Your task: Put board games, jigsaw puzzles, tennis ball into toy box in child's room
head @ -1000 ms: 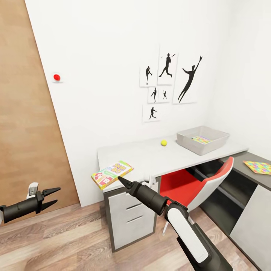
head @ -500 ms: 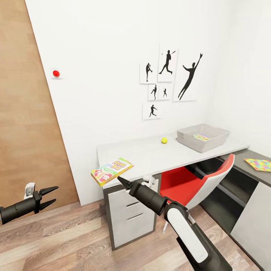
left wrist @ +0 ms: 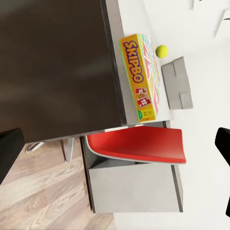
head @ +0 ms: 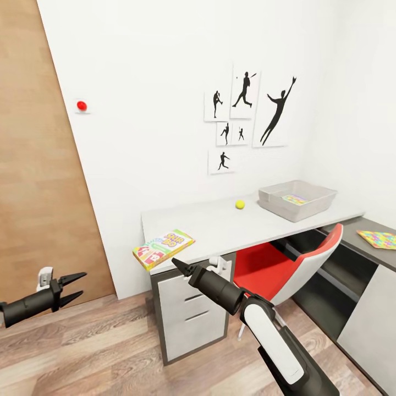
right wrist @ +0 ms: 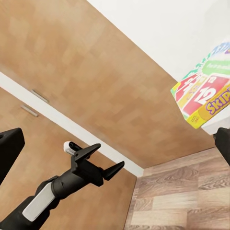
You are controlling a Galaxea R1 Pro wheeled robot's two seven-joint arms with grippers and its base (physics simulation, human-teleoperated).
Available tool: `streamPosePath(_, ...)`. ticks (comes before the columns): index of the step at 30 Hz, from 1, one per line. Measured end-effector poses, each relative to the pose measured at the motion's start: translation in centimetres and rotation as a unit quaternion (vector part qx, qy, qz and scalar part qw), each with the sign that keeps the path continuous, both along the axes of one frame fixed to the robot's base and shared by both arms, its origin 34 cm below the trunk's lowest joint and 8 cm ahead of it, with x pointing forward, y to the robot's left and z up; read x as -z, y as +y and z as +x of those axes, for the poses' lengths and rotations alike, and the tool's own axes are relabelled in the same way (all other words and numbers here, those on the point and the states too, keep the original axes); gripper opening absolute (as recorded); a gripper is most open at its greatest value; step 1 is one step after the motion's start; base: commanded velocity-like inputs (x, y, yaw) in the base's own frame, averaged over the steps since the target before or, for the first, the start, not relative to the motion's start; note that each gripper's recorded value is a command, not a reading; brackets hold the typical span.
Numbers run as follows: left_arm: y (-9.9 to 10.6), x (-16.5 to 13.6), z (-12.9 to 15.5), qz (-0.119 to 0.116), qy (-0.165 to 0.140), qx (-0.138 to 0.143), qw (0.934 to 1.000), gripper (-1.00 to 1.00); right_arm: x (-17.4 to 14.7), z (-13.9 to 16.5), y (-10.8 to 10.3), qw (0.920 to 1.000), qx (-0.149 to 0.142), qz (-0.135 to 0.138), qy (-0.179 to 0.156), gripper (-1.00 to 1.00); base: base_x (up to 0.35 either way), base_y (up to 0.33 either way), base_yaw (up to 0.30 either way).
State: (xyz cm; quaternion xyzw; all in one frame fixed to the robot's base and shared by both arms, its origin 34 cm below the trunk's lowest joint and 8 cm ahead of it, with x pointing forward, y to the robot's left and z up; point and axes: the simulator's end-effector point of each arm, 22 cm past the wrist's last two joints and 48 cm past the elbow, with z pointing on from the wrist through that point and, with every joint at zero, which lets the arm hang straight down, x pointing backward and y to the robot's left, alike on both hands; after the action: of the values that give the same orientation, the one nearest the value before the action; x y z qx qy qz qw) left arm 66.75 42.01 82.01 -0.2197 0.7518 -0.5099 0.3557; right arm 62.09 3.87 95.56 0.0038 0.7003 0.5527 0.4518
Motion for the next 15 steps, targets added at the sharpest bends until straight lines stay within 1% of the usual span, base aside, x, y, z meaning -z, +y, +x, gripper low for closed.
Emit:
streamPosePath(3,-0.1,0.1,0.0,0.001,0.0,0.001,1.0,1.0,0.0,0.0,0.0,1.0,0.0,0.0,0.0,1.0,0.029,-0.067,0.0)
streamPosePath(9,-0.8,0.3,0.1,-0.001,0.001,0.005,1.0,1.0,0.1,0.0,0.0,1.0,0.0,0.0,0.001,1.0,0.063,-0.179,0.0)
streamPosePath(15,-1.1,0.4,0.2,-0.003,0.0,0.006,1.0,1.0,0.1,0.0,0.0,1.0,0.0,0.0,0.001,1.0,0.011,-0.035,0.0)
